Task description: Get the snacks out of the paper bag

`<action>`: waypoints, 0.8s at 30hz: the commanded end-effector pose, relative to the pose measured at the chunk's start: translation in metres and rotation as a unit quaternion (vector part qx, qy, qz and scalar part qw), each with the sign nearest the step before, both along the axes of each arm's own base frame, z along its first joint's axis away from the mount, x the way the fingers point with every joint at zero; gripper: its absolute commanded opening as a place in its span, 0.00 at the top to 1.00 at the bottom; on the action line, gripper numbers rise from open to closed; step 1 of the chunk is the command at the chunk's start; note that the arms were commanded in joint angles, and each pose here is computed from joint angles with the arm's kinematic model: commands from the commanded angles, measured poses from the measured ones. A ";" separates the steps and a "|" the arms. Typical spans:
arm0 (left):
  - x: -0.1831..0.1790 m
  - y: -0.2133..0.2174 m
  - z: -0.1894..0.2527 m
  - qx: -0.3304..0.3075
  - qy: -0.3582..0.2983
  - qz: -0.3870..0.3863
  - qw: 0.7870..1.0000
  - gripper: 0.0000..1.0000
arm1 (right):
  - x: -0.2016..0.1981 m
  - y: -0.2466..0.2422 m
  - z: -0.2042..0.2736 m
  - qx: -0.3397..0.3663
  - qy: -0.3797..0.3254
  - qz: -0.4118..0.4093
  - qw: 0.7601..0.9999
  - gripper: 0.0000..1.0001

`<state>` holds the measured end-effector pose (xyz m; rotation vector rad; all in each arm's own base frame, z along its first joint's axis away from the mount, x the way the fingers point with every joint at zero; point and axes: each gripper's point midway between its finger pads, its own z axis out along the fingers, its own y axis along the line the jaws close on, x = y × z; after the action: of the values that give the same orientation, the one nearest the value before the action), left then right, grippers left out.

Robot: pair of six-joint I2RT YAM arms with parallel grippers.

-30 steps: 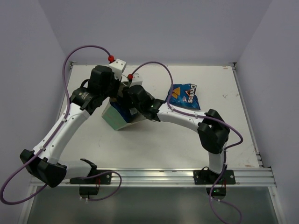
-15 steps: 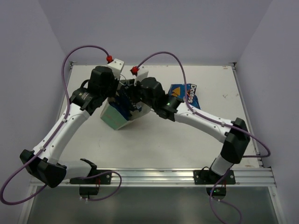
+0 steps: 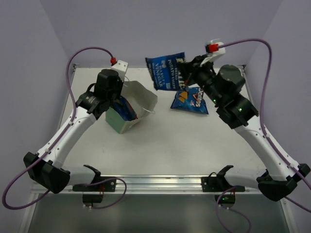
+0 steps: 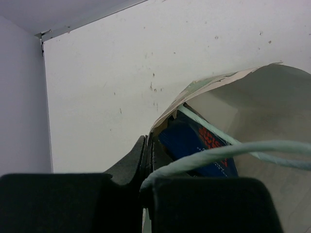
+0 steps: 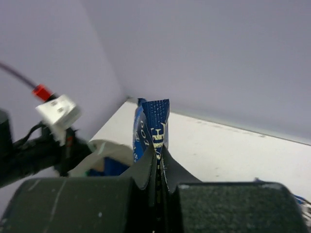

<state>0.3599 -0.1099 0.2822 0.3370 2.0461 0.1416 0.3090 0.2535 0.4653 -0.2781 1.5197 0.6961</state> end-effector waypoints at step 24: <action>0.007 -0.006 0.043 0.004 -0.067 -0.047 0.997 1.00 | 0.141 -0.308 -0.267 0.081 0.322 -0.469 0.818 0.39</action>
<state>0.3610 -0.1111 0.2825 0.4234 2.0329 0.1563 0.4887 -0.0303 0.1567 0.7755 2.0267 0.2419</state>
